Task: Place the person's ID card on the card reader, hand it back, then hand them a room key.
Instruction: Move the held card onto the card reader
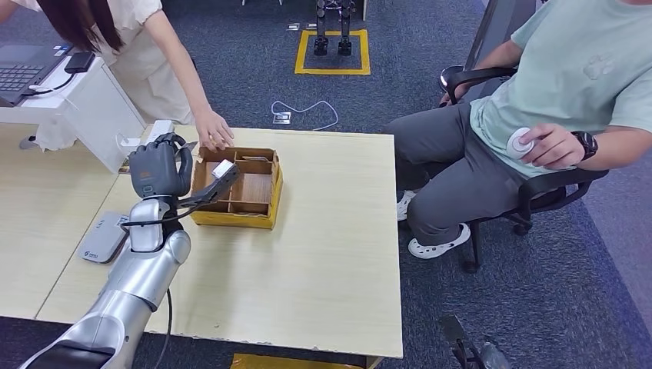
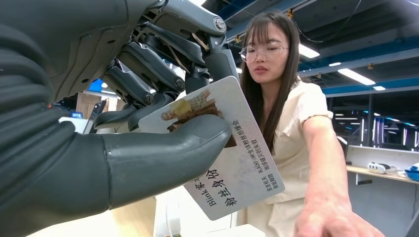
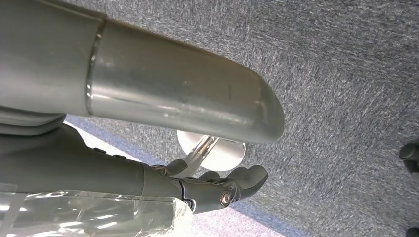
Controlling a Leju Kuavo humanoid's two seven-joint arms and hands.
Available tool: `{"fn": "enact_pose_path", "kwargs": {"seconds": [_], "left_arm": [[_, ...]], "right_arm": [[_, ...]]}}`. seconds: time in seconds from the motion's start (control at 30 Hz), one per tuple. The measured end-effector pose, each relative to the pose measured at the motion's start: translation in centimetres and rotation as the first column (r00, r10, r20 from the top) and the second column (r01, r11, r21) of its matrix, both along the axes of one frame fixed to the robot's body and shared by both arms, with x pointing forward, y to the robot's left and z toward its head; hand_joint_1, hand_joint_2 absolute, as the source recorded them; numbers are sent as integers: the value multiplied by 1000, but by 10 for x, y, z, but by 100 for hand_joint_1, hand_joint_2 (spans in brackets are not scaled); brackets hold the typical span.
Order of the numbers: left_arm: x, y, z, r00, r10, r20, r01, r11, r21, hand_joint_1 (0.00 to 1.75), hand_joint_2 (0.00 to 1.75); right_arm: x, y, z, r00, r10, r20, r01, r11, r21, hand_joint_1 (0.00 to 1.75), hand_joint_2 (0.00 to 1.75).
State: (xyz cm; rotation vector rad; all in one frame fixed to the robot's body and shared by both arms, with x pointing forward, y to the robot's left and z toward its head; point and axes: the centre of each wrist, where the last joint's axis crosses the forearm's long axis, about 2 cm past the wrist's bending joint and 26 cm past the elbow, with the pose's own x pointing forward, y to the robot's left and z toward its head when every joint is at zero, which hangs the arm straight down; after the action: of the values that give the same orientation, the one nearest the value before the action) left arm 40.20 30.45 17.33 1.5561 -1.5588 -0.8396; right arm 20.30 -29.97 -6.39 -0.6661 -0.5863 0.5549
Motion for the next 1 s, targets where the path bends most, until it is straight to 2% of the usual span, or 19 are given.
{"fn": "enact_pose_path", "kwargs": {"seconds": [0.27, 0.43, 0.63, 0.77, 1.0], "left_arm": [[1, 7, -1, 1000, -10, -9, 10, 999, 42, 175, 175], [-1, 33, -1, 997, 53, 51, -61, 983, 174, 175, 175], [-11, 72, 0, 974, 202, 103, -222, 938, 267, 175, 175], [-16, 87, -3, 975, 199, 101, -222, 914, 339, 175, 175], [-20, 97, -7, 973, 209, 100, -232, 893, 387, 175, 175]], "right_arm": [[0, -1, 0, 1000, 4, 3, -4, 1000, 0, 0, 0], [1, -1, 0, 1000, 22, 9, -22, 1000, -1, 0, 0], [1, -1, 1, 999, 39, 14, -39, 999, -4, 0, 0], [2, 0, 1, 999, 44, 16, -44, 999, -5, 0, 0], [2, 0, 1, 999, 49, 21, -49, 999, -1, 0, 0]]}}
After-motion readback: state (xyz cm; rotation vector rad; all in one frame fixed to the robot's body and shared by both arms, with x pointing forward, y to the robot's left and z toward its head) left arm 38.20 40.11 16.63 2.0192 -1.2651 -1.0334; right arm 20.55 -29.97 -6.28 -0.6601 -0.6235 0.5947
